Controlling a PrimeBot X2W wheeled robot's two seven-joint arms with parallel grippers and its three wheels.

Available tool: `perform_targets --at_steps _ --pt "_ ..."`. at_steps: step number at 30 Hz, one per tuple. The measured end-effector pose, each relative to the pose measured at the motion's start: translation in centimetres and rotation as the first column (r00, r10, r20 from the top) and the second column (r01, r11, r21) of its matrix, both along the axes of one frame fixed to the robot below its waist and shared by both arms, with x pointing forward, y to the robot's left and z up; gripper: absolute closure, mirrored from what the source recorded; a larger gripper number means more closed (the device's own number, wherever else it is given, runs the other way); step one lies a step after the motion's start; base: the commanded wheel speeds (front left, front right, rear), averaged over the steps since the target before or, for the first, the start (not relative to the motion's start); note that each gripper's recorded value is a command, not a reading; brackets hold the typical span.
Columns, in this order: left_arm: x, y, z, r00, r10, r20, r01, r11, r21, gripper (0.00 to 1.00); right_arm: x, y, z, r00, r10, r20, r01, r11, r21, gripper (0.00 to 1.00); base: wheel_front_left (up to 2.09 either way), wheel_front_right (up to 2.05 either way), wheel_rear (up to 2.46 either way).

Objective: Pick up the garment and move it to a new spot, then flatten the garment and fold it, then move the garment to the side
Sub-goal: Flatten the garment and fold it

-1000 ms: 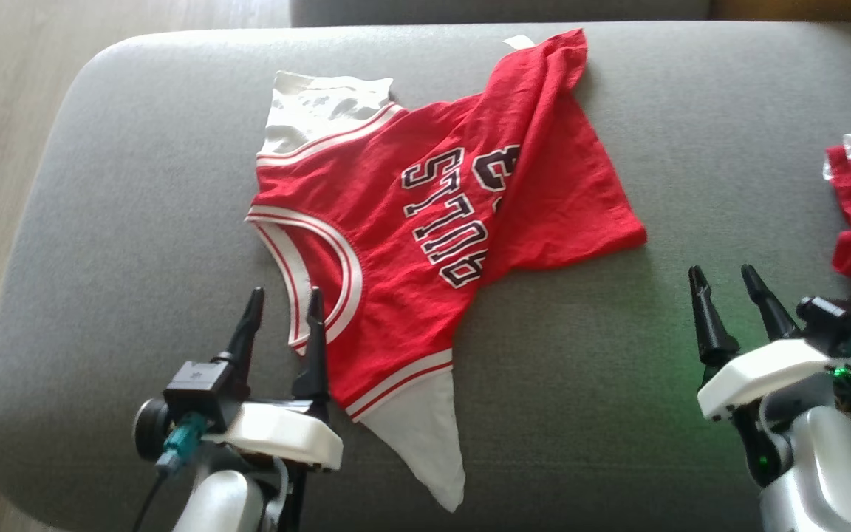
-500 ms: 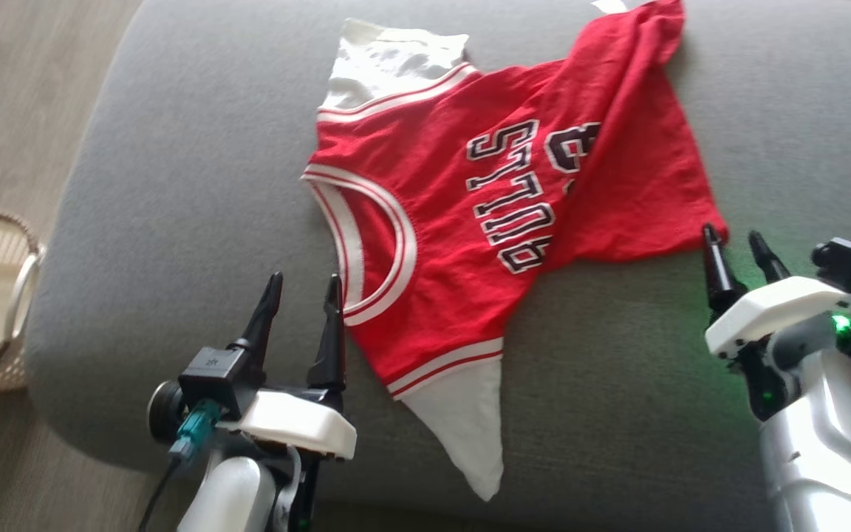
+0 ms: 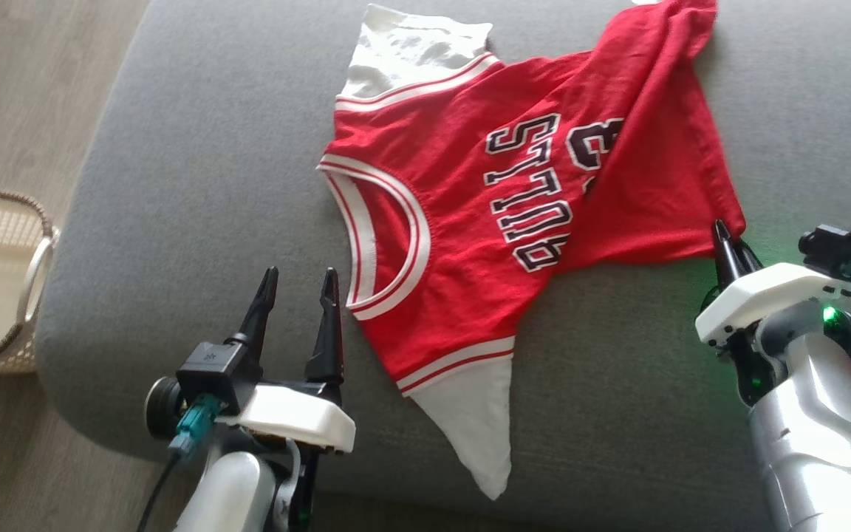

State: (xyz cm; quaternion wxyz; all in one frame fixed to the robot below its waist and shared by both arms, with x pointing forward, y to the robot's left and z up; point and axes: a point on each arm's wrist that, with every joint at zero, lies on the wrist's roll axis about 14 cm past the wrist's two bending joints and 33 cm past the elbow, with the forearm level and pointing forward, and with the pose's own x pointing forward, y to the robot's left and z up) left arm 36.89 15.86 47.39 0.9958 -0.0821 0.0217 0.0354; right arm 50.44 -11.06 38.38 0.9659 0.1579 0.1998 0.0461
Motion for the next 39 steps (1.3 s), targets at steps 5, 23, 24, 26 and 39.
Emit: perform_targets --at_steps 5,23,24,26,39 --pt "0.3 -0.9 0.7 0.999 -0.029 0.023 0.029 1.0 -0.006 0.0 -0.2 -2.5 1.6 0.997 -0.035 0.063 0.039 0.998 -0.053 1.0 0.0 0.0 0.0" --pt "0.1 -3.3 1.8 0.992 -0.106 0.063 0.108 0.994 -0.02 0.0 -6.3 -13.0 2.5 0.957 -0.28 0.074 0.288 0.95 -0.125 1.0 0.0 0.0 0.0" --pt "0.1 -3.4 1.8 0.992 -0.109 0.063 0.11 0.994 -0.018 0.0 -6.6 -13.0 2.2 0.957 -0.282 0.064 0.288 0.949 -0.128 1.0 0.0 0.0 0.0" --pt "0.0 -3.4 1.8 0.992 -0.113 0.064 0.114 0.993 -0.014 0.0 -6.9 -12.9 2.0 0.957 -0.283 0.057 0.289 0.949 -0.127 0.02 0.0 0.0 0.0" --pt "0.2 -3.3 2.5 0.989 -0.116 0.088 0.117 0.993 -0.001 0.0 -5.3 -5.8 9.8 0.932 -0.063 0.356 0.098 0.992 -0.08 0.0 0.0 0.0 0.0"
